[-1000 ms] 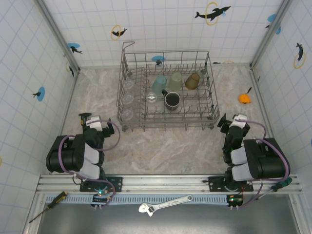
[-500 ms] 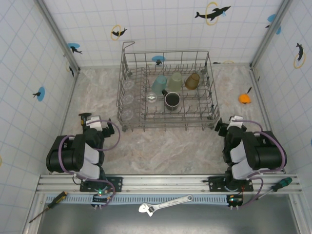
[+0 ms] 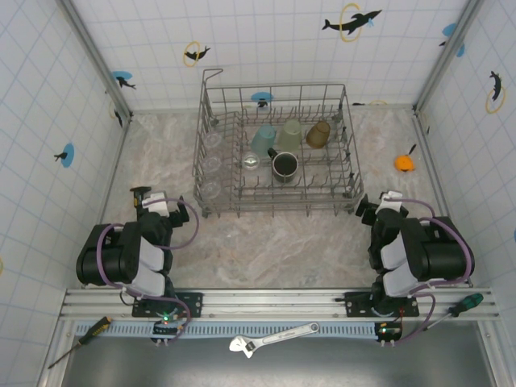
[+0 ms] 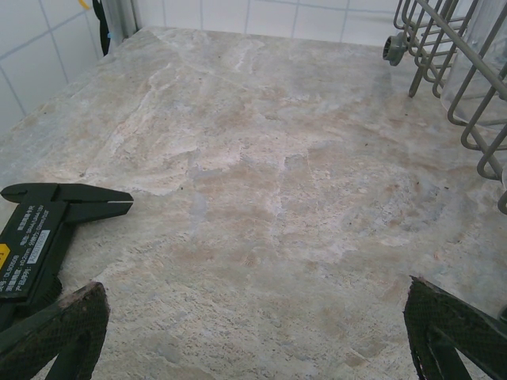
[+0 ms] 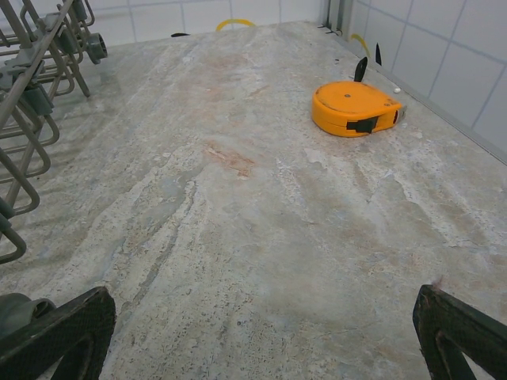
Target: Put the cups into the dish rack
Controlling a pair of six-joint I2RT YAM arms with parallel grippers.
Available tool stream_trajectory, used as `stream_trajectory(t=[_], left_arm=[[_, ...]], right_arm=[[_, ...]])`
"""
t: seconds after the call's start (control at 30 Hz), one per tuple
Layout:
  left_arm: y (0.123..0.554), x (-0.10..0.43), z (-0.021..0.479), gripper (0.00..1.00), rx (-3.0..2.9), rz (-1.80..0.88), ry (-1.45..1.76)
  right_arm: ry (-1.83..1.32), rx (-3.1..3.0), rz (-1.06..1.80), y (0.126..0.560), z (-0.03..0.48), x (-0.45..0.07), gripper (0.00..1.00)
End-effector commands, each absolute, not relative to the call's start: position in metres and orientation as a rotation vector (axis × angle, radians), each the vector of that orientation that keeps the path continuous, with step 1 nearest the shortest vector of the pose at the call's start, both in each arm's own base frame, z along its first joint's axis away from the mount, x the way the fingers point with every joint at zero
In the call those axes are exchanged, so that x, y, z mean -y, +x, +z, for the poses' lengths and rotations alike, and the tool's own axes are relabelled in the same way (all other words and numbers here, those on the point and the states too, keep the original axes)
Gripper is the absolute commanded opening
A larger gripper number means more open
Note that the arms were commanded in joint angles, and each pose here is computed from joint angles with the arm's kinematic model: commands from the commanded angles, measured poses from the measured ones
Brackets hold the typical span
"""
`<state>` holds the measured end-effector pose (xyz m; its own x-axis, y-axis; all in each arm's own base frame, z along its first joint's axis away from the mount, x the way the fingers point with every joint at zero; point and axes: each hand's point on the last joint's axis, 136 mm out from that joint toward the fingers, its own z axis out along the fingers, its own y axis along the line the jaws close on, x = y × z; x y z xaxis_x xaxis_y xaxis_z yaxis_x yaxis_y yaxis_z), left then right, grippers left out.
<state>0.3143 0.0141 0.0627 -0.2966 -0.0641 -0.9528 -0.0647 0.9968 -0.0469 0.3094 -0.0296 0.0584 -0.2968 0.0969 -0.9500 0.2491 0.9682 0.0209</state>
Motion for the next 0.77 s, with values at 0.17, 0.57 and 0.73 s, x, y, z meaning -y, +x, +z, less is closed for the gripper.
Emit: stream_trajectory(t=[0.17, 0.57, 0.73], left_arm=[[0.3122, -0.0138, 0.0588, 0.98, -1.886, -0.009, -0.096], [0.3122, -0.0139, 0.0588, 0.98, -1.886, -0.008, -0.096], [0.3122, -0.0139, 0.0589, 0.98, -1.886, -0.009, -0.096]], right_arm=[[0.253, -1.865, -0.162, 0.3007, 0.0583, 0.0307, 1.00], [0.238, -1.875, -0.165, 0.3023, 0.0568, 0.0284, 1.00], [0.237, -1.869, -0.163, 0.3021, 0.0583, 0.0281, 1.00]])
